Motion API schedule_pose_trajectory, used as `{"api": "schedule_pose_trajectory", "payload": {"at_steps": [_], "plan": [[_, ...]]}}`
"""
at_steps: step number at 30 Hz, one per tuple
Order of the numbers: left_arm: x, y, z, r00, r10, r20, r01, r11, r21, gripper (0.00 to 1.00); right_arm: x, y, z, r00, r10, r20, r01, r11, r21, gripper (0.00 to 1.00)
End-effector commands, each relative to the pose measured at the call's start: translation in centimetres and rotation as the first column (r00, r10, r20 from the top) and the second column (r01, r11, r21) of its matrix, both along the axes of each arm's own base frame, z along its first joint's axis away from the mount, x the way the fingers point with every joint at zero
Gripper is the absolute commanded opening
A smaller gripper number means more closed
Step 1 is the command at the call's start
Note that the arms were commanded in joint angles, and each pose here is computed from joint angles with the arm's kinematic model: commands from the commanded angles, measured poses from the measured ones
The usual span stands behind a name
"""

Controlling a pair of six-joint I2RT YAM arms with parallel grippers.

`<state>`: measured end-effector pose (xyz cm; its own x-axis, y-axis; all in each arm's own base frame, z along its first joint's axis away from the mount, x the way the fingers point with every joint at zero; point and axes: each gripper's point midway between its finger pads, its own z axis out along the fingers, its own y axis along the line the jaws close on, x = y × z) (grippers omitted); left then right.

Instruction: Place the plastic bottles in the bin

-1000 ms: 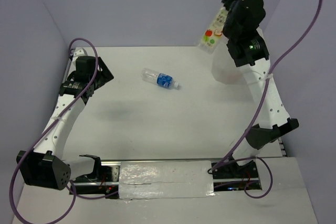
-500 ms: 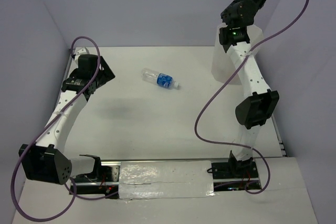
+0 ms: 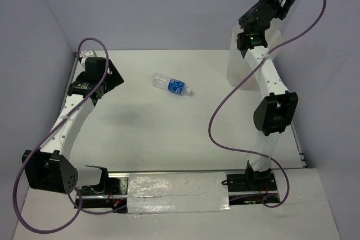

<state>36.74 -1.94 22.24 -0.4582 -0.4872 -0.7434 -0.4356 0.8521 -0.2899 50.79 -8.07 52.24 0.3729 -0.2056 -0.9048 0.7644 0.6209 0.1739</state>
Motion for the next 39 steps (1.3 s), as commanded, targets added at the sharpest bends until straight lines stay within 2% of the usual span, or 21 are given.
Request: {"api": "schedule_pose_trajectory", "payload": {"at_steps": [1,3,4,6,7,9,10,11,12,14,15,16,17,19,21,24,26,29,31,36,39], "plan": [[0.9,0.1,2.0,0.998,-0.007,0.058,0.007,1.000,0.001,1.00,-0.1,-0.1,0.4,1.000,0.011,0.019,-0.011,1.000,0.019,0.82],[0.8,0.1,2.1,0.998,-0.004,0.059,0.004,1.000,0.000,0.99,-0.4,0.4,1.8,0.999,0.036,0.038,-0.037,0.999,0.025,0.91],[0.8,0.1,2.2,0.998,-0.003,0.063,0.003,1.000,0.000,1.00,-0.2,0.7,1.8,0.998,0.057,-0.022,-0.056,0.998,0.020,0.92],[0.7,0.1,2.3,0.998,-0.001,0.070,0.001,1.000,-0.003,1.00,-1.5,1.7,5.0,0.993,0.112,0.045,-0.114,0.993,0.037,0.93],[0.6,0.1,2.2,0.998,-0.001,0.070,0.001,1.000,-0.005,1.00,-1.9,2.3,5.5,0.989,0.147,-0.010,-0.147,0.989,0.032,0.93],[0.5,0.1,1.9,0.998,0.001,0.065,-0.001,1.000,-0.011,1.00,-3.2,4.3,8.8,0.964,0.264,0.035,-0.264,0.964,0.012,0.93],[0.5,0.1,1.8,0.998,0.001,0.061,-0.001,1.000,-0.010,0.99,-3.3,6.4,8.6,0.944,0.328,-0.026,-0.328,0.945,0.007,0.92],[0.5,0.0,1.8,0.998,0.005,0.060,-0.004,1.000,-0.015,1.00,-4.7,7.5,9.8,0.924,0.382,-0.026,-0.382,0.924,-0.005,0.91],[0.4,0.0,1.9,0.998,0.005,0.062,-0.004,1.000,-0.017,0.99,-4.6,9.8,10.0,0.878,0.475,-0.063,-0.477,0.878,-0.043,0.91],[0.3,-0.1,1.9,0.998,0.002,0.062,-0.001,1.000,-0.021,1.00,-3.9,15.2,6.3,0.756,0.616,-0.223,-0.639,0.768,-0.045,0.90],[0.2,-0.1,2.2,0.997,0.003,0.071,-0.002,1.000,-0.023,1.00,-5.2,18.3,6.7,0.638,0.726,-0.257,-0.764,0.640,-0.085,0.90],[0.2,0.0,2.3,0.997,0.004,0.073,-0.003,1.000,-0.023,1.00,-5.1,21.6,2.9,0.526,0.771,-0.360,-0.833,0.552,-0.035,0.90],[0.1,-0.1,2.4,0.997,0.001,0.077,0.001,1.000,-0.024,1.00,-5.6,23.8,1.6,0.431,0.821,-0.375,-0.884,0.467,0.006,0.91],[-0.1,-0.1,2.5,0.997,0.002,0.079,0.000,1.000,-0.027,1.00,-5.9,27.4,-3.2,0.248,0.866,-0.435,-0.927,0.343,0.154,0.91],[-0.3,-0.2,2.4,0.997,-0.001,0.076,0.004,0.999,-0.033,1.00,-5.7,30.3,-9.4,0.062,0.866,-0.496,-0.925,0.236,0.297,0.91],[-0.5,-0.2,2.2,0.997,-0.006,0.071,0.008,0.999,-0.036,0.99,-5.6,32.7,-17.2,-0.132,0.822,-0.554,-0.879,0.161,0.449,0.93],[-0.7,-0.1,2.1,0.997,-0.002,0.071,0.004,1.000,-0.031,1.00,-5.4,33.2,-20.8,-0.200,0.786,-0.585,-0.846,0.163,0.508,0.94],[-0.8,-0.1,2.0,0.997,-0.002,0.071,0.004,1.000,-0.031,1.00,-5.0,33.2,-29.6,-0.344,0.685,-0.642,-0.742,0.221,0.633,0.97],[-0.7,-0.1,2.0,0.997,-0.003,0.071,0.006,0.999,-0.032,0.99,-5.2,33.1,-33.0,-0.406,0.629,-0.663,-0.708,0.243,0.663,0.99],[-0.4,-0.2,1.8,0.998,-0.007,0.061,0.009,0.999,-0.031,1.00,-4.9,32.7,-40.1,-0.485,0.555,-0.676,-0.649,0.290,0.704,0.99],[-0.2,-0.1,1.8,0.998,-0.005,0.058,0.006,1.000,-0.024,1.00,-4.5,32.5,-42.7,-0.500,0.533,-0.683,-0.630,0.317,0.709,0.99]]}}
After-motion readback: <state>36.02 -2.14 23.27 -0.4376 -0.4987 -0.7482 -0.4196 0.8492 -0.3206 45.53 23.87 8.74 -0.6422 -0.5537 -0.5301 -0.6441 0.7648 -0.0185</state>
